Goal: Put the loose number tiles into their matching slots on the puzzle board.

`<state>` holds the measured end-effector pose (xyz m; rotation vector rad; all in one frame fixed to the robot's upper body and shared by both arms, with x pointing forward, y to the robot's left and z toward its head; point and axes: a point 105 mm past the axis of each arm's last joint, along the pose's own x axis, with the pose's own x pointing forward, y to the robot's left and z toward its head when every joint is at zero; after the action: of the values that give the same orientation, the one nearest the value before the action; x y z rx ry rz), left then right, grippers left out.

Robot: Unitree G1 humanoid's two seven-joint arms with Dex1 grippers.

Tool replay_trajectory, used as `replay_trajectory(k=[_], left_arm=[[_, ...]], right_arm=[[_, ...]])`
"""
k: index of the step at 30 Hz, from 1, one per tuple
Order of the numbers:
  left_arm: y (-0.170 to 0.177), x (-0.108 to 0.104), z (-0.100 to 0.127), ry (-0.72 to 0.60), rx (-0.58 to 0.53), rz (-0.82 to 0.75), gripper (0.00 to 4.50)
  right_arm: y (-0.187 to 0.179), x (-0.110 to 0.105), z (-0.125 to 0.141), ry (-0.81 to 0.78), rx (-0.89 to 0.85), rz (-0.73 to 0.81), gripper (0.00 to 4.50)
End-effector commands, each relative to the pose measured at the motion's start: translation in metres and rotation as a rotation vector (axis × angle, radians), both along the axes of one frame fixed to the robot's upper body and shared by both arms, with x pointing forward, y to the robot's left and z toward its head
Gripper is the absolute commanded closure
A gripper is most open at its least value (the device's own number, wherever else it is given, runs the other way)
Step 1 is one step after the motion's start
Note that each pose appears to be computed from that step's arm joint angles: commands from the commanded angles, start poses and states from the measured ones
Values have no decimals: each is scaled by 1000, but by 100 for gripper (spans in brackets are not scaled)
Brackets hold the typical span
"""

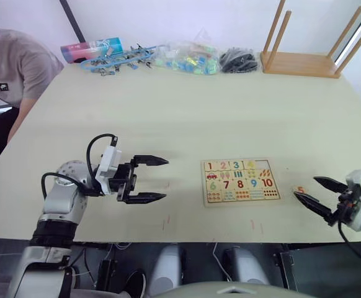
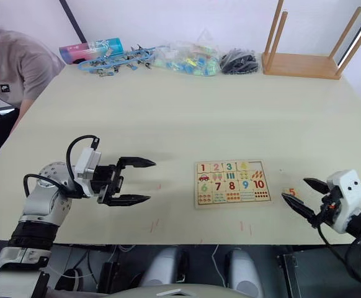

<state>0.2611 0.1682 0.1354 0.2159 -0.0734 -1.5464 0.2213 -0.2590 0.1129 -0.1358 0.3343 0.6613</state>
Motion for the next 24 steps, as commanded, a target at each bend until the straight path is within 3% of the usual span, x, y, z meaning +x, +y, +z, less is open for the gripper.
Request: replay_trajectory(k=[1,5,13,24], left_arm=[[0,-4,9,-37,-10,-43,0],[0,-7,10,-39,-12,-44,0],[-2,-6,12,-46,-12,-43,0],[-2,-6,14,-50,-14,-36,0]], right_arm=[[-8,6,3,-77,-112,165,7],[-14,14,-1,-108,-201,364,7],[-25,36,-16,-59,-329,557,7],[-32,45,-25,-15,-397,643,7]])
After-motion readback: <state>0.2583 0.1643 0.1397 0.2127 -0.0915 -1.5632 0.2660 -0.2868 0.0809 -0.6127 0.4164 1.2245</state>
